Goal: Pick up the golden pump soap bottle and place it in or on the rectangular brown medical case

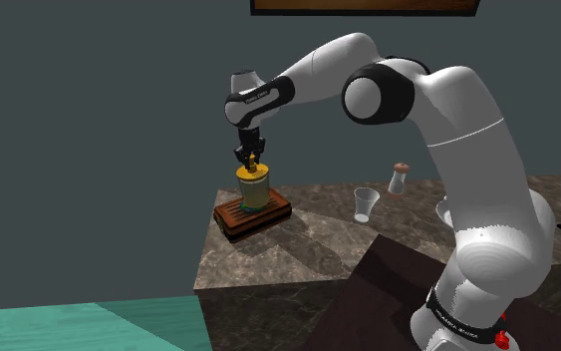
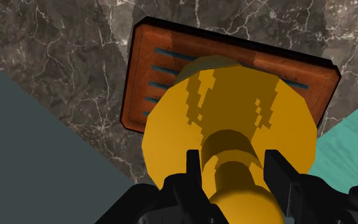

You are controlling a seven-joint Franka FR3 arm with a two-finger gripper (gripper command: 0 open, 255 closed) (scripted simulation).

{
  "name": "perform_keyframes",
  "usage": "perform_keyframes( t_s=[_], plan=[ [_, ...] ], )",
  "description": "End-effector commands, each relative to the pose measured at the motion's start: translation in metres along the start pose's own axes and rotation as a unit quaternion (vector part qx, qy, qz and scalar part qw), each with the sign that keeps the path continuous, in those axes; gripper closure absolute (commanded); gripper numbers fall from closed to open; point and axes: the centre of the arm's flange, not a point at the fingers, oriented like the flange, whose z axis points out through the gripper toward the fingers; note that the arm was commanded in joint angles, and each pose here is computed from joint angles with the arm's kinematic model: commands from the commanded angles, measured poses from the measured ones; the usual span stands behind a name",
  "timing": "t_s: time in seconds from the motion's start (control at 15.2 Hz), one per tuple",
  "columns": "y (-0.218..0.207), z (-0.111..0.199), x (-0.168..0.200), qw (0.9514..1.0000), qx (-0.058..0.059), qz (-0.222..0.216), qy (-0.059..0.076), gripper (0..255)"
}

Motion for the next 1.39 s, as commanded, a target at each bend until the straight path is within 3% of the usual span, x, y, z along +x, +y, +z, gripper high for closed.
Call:
perform_keyframes(
  t_s=[0.0,0.33,0.4,0.73,0.99,1.32],
  plan=[
    [0.000,0.000,0.000,1.0000,0.000,0.000,0.001,255],
    [0.000,0.000,0.000,1.0000,0.000,0.000,0.001,255],
    [0.000,0.000,0.000,1.0000,0.000,0.000,0.001,0],
    [0.000,0.000,0.000,1.0000,0.000,0.000,0.001,0],
    [0.000,-0.050,0.000,1.0000,0.000,0.000,0.001,0],
    [0.000,-0.050,0.000,1.0000,0.000,0.000,0.001,0]
  ],
)
